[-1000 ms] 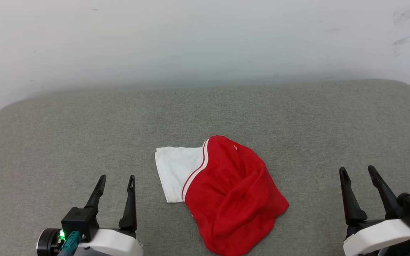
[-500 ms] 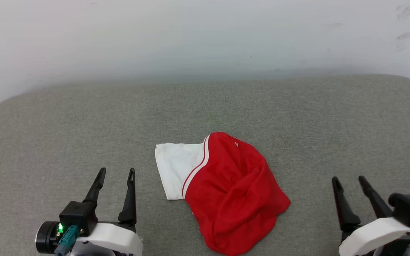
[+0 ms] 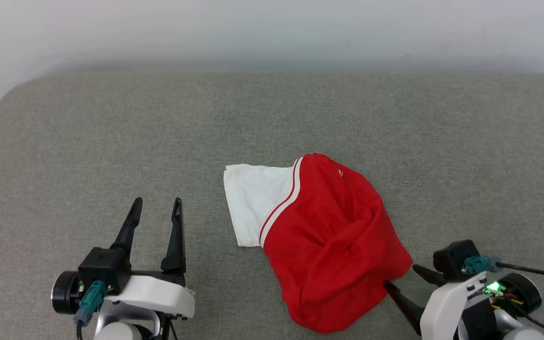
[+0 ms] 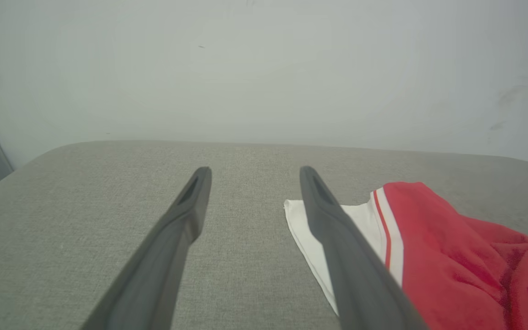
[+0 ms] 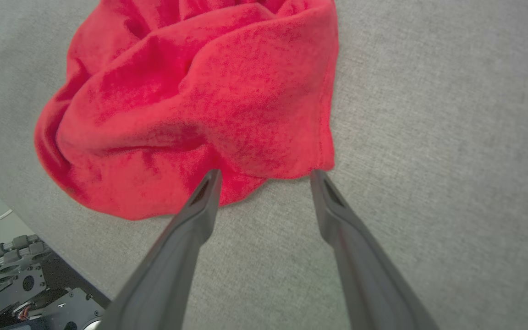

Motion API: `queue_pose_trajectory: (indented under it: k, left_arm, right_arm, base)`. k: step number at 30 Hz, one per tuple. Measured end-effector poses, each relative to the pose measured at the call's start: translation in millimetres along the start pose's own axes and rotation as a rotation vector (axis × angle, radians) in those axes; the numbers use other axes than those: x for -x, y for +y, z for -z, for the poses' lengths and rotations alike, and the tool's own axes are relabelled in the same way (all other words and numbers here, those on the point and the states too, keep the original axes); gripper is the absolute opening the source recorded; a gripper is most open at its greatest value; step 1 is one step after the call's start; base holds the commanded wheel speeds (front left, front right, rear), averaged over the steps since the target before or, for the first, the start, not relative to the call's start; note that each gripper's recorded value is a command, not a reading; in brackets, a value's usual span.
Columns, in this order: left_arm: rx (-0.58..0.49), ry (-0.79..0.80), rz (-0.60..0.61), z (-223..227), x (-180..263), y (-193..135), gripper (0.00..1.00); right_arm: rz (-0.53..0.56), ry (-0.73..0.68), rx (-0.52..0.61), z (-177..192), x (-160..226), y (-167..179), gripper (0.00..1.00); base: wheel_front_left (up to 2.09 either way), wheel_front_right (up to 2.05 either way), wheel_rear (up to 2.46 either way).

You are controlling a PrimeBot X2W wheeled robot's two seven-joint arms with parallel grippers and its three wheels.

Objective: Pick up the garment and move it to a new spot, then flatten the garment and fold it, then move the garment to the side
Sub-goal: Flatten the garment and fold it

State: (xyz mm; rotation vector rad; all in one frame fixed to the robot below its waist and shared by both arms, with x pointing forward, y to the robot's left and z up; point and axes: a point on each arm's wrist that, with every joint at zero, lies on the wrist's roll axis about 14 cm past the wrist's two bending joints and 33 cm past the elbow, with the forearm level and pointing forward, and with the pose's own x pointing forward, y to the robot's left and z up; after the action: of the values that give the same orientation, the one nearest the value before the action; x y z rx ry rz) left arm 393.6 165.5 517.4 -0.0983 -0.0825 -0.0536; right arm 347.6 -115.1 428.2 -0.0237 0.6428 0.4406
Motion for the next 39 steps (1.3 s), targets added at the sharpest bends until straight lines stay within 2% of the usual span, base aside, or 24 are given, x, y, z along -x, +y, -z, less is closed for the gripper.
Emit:
queue_pose_trajectory:
  k: [7, 14, 15, 16, 17, 23, 30, 39]
  left_arm:
    - [0.004, 0.024, -0.015, 13, -13, 6, 1.0]
    - [0.005, 0.061, -0.019, 30, -23, 9, 1.0]
    - [0.004, 0.065, -0.021, 32, -24, 10, 1.0]
    - [0.003, 0.068, -0.022, 34, -25, 11, 1.0]
    - [0.004, 0.07, -0.023, 35, -26, 11, 1.0]
    - [0.006, 0.069, -0.027, 35, -27, 11, 1.0]
    - [0.014, 0.05, -0.017, 28, -28, 7, 1.0]
    - [0.017, 0.05, -0.016, 31, -33, 7, 1.0]
  right_arm:
    - [-0.071, 0.055, 0.102, -3, -30, 4, 1.0]
    - [-0.139, 0.199, 0.104, 30, -57, 10, 1.0]
    - [-0.146, 0.219, 0.102, 34, -59, 9, 0.87]
    - [-0.155, 0.233, 0.096, 37, -61, 10, 0.24]
    - [-0.161, 0.248, 0.092, 39, -62, 10, 0.0]
    - [-0.168, 0.176, 0.102, 14, -65, 8, 0.0]
    - [-0.088, -0.09, 0.165, -79, -55, -14, 0.0]
    - [0.024, -0.233, 0.184, -153, -59, -51, 0.0]
  base:
    - [0.0, 0.0, 0.0]
    - [0.0, 0.0, 0.0]
    - [0.0, 0.0, 0.0]
    - [0.0, 0.0, 0.0]
    - [0.0, 0.0, 0.0]
    - [0.0, 0.0, 0.0]
    - [0.0, 0.0, 0.0]
    - [0.0, 0.0, 0.0]
